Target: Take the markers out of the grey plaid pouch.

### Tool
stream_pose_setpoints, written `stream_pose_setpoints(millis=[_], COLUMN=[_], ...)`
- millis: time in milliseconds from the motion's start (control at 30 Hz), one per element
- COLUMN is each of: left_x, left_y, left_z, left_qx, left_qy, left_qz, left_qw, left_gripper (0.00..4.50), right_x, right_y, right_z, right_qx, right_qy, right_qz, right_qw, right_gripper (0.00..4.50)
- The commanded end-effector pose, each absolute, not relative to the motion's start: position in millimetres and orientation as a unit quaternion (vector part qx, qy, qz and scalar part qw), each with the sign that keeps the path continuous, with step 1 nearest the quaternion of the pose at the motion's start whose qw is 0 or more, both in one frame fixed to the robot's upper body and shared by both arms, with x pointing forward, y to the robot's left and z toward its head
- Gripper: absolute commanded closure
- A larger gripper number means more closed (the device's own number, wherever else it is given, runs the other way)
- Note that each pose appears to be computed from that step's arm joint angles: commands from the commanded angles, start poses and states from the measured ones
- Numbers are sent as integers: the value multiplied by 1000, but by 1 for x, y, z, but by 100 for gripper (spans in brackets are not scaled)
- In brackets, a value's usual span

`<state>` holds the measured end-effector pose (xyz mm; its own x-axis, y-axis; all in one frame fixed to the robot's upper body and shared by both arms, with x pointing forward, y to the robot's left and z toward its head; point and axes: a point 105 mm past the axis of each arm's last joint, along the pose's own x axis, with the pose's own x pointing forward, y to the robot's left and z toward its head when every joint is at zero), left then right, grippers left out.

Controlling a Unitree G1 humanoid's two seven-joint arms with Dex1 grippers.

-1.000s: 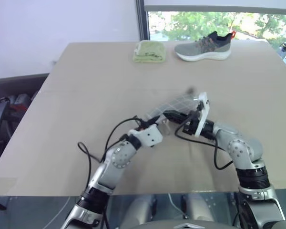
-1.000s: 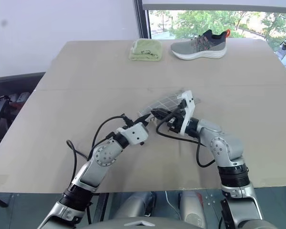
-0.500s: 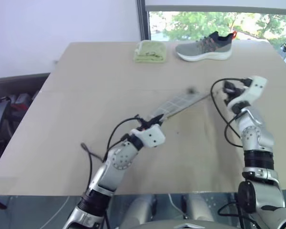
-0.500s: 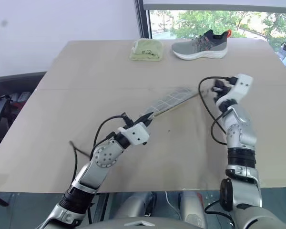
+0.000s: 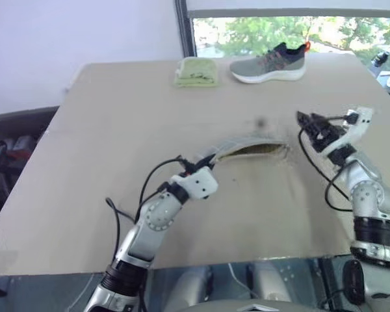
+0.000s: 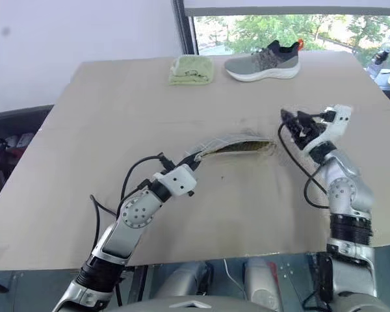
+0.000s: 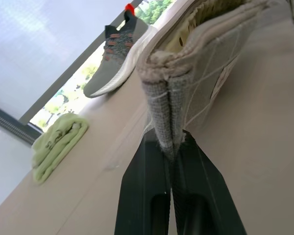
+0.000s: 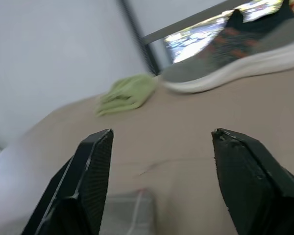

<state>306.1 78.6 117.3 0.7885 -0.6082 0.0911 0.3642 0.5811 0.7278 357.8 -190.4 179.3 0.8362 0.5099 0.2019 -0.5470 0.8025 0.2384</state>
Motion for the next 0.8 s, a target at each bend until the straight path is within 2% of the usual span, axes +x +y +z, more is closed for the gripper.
stream_pose_setpoints(millis=[33,200,233,333,467,800], left_x=[305,305,305,305,304,298], left_y=[75,73,73,72,71,58], left_z=[131,132,133,134,136,153], left_qx=[349,335,332,329,327,294], left_qy=[-191,-190,-189,-189,-192,-210], left_qz=[-280,-288,-288,-289,-293,-344], left_qw=[874,877,878,879,878,867], left_gripper=[450,450,450,450,450,450], right_x=[336,318,318,318,319,337], right_y=[-167,-153,-153,-151,-147,-142], right_z=[189,176,172,166,160,142], right_qx=[111,75,68,64,64,17], right_qy=[-68,-31,-25,-14,-4,26], right_qz=[372,441,442,445,445,420], right_qw=[919,894,894,893,893,907], right_gripper=[132,132,155,246,442,442])
